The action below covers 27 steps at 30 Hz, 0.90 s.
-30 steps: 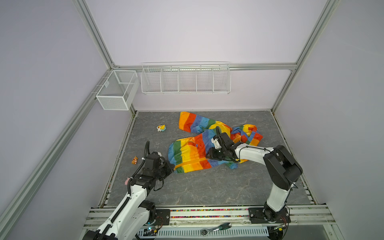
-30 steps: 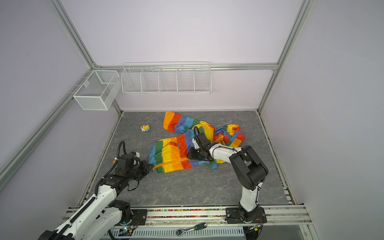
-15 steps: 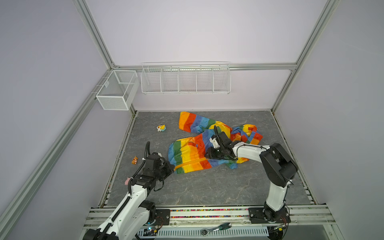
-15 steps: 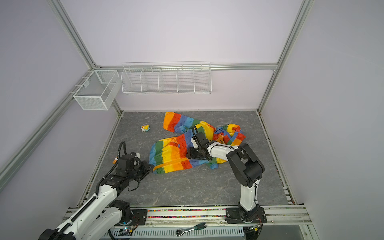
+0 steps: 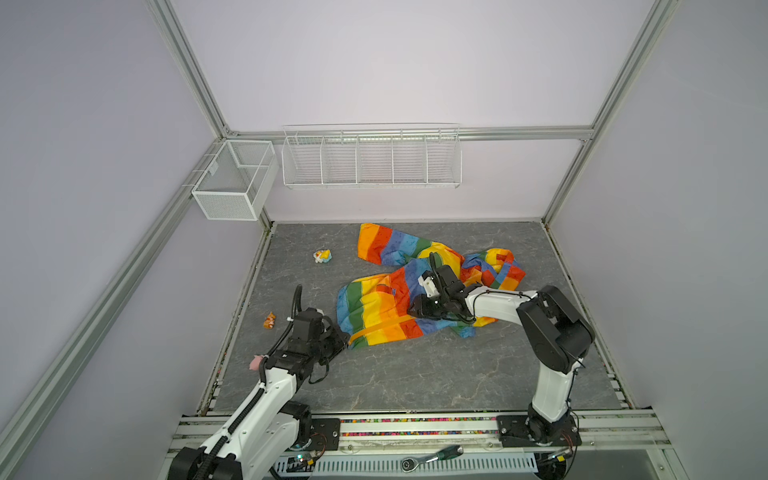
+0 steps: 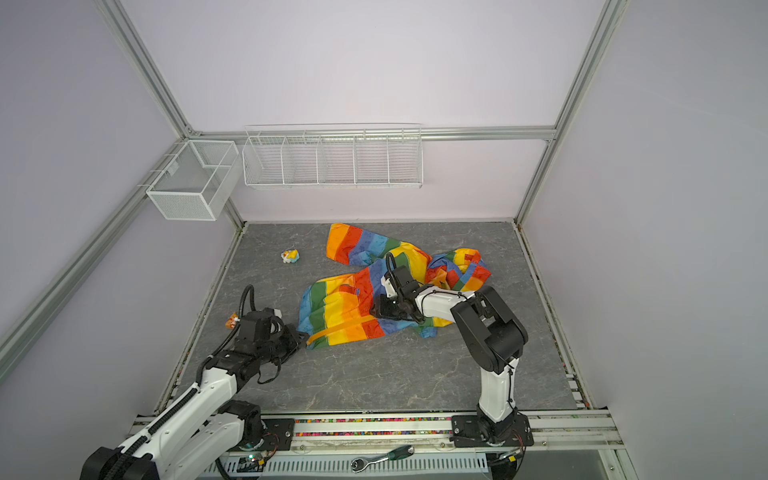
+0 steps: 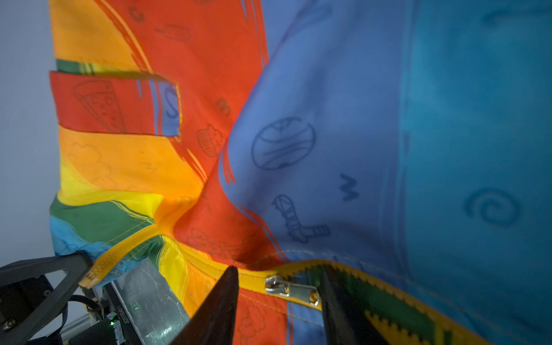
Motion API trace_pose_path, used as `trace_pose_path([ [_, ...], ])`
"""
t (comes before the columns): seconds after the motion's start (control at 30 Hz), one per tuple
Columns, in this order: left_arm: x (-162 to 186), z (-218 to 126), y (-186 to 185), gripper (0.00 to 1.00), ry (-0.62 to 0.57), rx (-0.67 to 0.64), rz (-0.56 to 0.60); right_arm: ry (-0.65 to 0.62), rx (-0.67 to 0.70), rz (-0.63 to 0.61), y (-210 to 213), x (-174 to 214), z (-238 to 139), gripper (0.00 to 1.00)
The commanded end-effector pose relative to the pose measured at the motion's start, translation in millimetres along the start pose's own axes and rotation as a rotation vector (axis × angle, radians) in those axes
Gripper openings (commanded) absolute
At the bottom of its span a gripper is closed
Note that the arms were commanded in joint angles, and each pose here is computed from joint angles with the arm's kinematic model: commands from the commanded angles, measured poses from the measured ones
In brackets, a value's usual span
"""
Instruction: Zip up the jacket
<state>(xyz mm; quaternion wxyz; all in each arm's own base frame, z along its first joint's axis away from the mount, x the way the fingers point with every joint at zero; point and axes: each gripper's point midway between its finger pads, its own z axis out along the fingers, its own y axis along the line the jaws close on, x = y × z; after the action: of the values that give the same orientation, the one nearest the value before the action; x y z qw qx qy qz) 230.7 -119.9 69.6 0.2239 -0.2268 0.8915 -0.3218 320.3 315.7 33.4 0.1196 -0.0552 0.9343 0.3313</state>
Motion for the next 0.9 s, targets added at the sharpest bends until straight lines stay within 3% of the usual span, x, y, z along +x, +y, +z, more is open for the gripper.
trace_pose_path([
  [0.0, 0.1, 0.4, 0.8, 0.00, -0.006, 0.003, -0.009, 0.035, -0.015, 0.054, -3.3, 13.7, -3.7, 0.47],
  [0.87, 1.0, -0.7, 0.6, 0.00, -0.005, 0.008, -0.009, 0.010, -0.070, 0.109, 1.9, 8.0, -14.7, 0.29],
])
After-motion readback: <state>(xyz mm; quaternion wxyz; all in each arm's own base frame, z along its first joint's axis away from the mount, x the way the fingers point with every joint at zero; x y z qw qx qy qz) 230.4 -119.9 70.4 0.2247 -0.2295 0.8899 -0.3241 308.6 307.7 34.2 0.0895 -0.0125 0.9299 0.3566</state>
